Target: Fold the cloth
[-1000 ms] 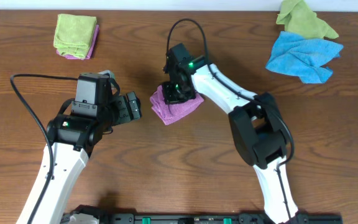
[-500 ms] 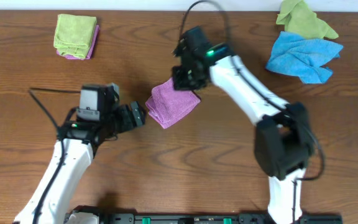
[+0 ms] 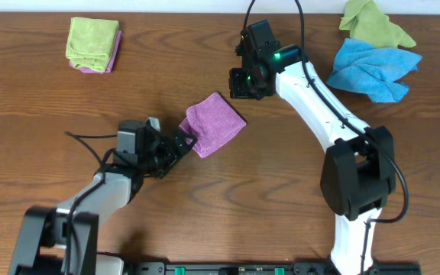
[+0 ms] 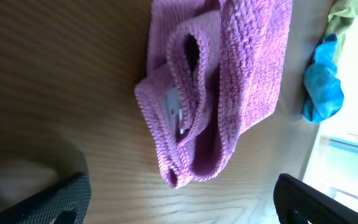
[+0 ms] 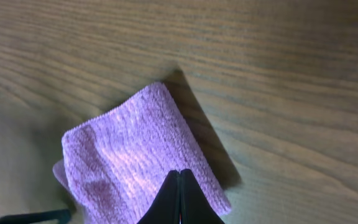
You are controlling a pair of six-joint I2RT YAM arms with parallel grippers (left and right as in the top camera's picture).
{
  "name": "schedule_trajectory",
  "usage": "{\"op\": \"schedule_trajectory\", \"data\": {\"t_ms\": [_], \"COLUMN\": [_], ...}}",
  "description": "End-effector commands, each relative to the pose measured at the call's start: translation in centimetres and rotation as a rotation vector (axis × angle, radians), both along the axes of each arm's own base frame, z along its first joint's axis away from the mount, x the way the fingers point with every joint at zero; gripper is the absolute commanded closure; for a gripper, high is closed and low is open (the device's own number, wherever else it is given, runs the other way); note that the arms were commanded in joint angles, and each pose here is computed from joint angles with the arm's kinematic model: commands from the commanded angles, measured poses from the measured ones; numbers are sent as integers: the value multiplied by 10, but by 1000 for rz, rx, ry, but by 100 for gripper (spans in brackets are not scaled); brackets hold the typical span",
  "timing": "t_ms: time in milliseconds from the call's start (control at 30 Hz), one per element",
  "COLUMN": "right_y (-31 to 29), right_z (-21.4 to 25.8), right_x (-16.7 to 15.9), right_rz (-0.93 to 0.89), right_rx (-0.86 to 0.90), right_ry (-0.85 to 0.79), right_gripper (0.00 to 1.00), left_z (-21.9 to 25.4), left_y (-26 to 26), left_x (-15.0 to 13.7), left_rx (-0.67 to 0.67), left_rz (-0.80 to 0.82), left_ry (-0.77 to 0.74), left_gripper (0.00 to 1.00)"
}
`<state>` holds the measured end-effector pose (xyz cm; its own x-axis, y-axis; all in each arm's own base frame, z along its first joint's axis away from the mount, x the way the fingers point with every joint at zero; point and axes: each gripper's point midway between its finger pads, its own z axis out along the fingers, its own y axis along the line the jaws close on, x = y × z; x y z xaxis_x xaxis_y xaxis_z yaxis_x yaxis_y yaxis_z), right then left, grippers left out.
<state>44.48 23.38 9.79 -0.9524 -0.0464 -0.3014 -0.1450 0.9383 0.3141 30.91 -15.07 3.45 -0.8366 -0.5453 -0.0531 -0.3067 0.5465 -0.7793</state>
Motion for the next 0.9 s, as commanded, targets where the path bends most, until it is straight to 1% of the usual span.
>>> {"op": "schedule_trajectory", "data": {"t_ms": [0,100,200,300,500,600,633,733,800,867], "right_y": [-5,-5,-6,-5,14,20,23,36,40,42], "right_z": [-14,-23,-46,-69,-103,-104,-104,-99,-99,-99], "right_x": [6,5,3,0,-8,-12,-13,-23,-28,-30], "right_rz": [-18,-18,-24,-27,-17,-4,2,34,48,53], "right_rx": [-21,-29,-45,-47,44,66,72,130,127,130], "right_ry": [12,29,74,119,219,234,238,274,284,288], "right_gripper": [98,99,99,99,98,98,99,98,99,99], "left_z": [-6,-23,-37,-42,-50,-55,-58,-65,-70,-72], "left_y": [-13,-14,-14,-15,-12,-10,-9,-8,-8,-8], "left_x": [1,-2,-4,0,3,3,3,2,1,0], "left_rx": [-69,-84,-90,-103,-94,-83,-77,-76,-78,-77], "left_rz": [29,72,91,105,141,150,155,170,180,184], "left_ry": [65,147,194,200,214,222,226,258,280,290], "left_gripper": [5,5,5,5,5,0,5,7,13,22]}}
